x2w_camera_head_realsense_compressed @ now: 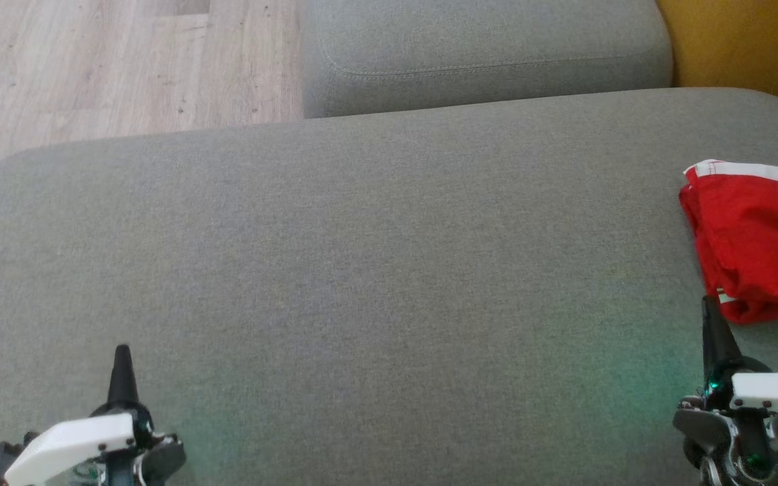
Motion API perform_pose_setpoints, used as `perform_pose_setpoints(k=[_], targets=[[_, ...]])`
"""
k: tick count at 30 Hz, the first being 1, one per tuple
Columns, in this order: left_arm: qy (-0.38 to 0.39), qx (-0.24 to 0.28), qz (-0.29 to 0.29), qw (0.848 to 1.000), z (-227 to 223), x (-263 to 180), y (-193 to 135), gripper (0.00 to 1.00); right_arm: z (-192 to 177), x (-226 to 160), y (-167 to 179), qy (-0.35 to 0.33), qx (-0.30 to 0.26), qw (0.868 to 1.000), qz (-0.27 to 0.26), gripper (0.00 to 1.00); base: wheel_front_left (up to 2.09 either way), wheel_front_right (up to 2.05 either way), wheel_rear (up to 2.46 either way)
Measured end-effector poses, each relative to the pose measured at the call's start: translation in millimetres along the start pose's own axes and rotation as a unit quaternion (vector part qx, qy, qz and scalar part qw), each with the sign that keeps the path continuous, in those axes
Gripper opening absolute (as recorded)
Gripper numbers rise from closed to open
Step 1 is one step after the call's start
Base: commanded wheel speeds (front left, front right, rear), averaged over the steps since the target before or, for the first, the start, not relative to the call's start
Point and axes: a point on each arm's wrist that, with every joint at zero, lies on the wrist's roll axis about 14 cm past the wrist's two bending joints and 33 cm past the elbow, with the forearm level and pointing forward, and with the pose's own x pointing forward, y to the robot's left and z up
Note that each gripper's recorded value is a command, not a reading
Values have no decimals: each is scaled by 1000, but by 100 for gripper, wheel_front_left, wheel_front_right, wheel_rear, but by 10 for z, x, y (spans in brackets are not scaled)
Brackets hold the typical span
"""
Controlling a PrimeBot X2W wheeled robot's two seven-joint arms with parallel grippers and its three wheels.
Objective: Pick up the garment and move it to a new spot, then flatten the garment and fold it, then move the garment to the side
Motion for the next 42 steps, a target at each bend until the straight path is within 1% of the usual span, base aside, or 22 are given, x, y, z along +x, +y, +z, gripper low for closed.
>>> perform_pose_setpoints(k=[4,14,18,42], targets=[[0,-20,-12,1000,7,28,-78,0,7,6,15,-3,24,1000,3,0,0,0,0],[3,-67,-27,997,16,44,-152,0,58,53,118,-15,82,996,22,0,0,0,0],[5,-68,-33,997,13,64,-193,0,59,53,120,-15,84,996,22,0,0,0,0],[4,-68,-33,997,16,64,-192,0,58,53,121,-16,84,996,22,0,0,0,0]])
